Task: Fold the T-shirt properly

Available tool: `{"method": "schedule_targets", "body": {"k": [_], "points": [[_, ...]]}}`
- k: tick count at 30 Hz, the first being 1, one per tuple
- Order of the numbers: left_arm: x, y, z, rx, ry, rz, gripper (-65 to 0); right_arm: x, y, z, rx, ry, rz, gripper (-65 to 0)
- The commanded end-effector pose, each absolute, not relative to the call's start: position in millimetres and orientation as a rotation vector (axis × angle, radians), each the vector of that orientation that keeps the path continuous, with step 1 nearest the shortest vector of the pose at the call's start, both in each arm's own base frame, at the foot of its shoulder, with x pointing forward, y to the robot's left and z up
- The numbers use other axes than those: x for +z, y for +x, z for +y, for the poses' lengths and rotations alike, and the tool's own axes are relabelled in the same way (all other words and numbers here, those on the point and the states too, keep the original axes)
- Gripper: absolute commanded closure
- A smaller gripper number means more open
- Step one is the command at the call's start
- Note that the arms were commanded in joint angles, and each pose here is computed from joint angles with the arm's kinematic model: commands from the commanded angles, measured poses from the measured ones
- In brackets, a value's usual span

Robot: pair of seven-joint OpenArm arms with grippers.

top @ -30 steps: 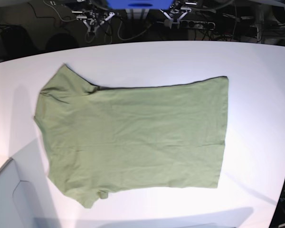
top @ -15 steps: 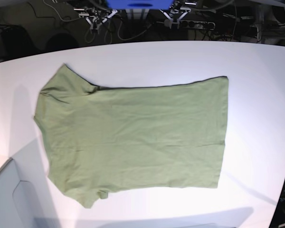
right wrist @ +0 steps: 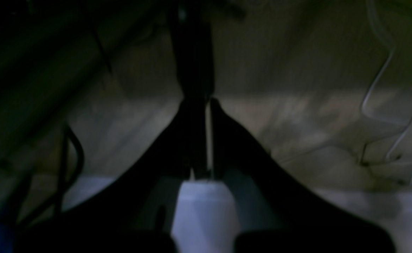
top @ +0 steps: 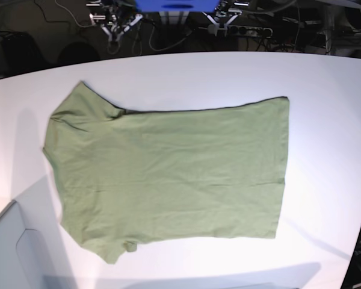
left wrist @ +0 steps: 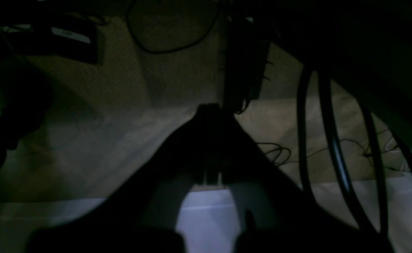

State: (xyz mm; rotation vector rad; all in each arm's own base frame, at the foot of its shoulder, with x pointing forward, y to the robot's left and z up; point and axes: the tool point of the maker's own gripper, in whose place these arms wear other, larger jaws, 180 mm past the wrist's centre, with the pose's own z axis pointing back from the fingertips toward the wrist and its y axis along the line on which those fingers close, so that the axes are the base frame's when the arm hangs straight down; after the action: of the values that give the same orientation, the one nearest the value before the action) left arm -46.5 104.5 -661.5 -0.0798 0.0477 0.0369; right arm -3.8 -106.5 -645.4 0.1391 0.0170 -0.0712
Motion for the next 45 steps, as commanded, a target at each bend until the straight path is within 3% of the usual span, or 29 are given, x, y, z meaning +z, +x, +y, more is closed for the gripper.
{"method": "schedule_targets", "body": {"k": [1, 16, 25, 33, 40, 41, 45], "points": [[-660, -59, 92, 0.037, -0.111, 0.068, 0.0, -643, -16, -110, -0.061, 0.143, 0.030, 0.0], [-628, -85, 123, 0.029, -0.072, -0.073, 0.0, -622, -57, -140, -0.028, 0.099, 0.014, 0.0], [-533, -38, 153, 0.053, -0.085, -0.384, 0.0, -515, -20, -149, 0.102, 0.093, -0.263, 0.0], [-456, 2, 167, 0.059, -0.157, -0.555, 0.0, -426, 19, -144, 0.251, 0.092, -0.366, 0.0], [-388, 50, 168, 0.014, -0.199, -0.705, 0.0, -389, 59, -151, 0.387, -0.064, -0.439, 0.0], [-380, 58, 174, 0.020, -0.187, -0.707, -0.7, -387, 62, -151, 0.397, -0.074, -0.447, 0.0], [-356, 88, 195, 0.113, -0.157, -0.720, -17.1, -386, 70, -144, 0.505, -0.069, -0.458, 0.0]]}}
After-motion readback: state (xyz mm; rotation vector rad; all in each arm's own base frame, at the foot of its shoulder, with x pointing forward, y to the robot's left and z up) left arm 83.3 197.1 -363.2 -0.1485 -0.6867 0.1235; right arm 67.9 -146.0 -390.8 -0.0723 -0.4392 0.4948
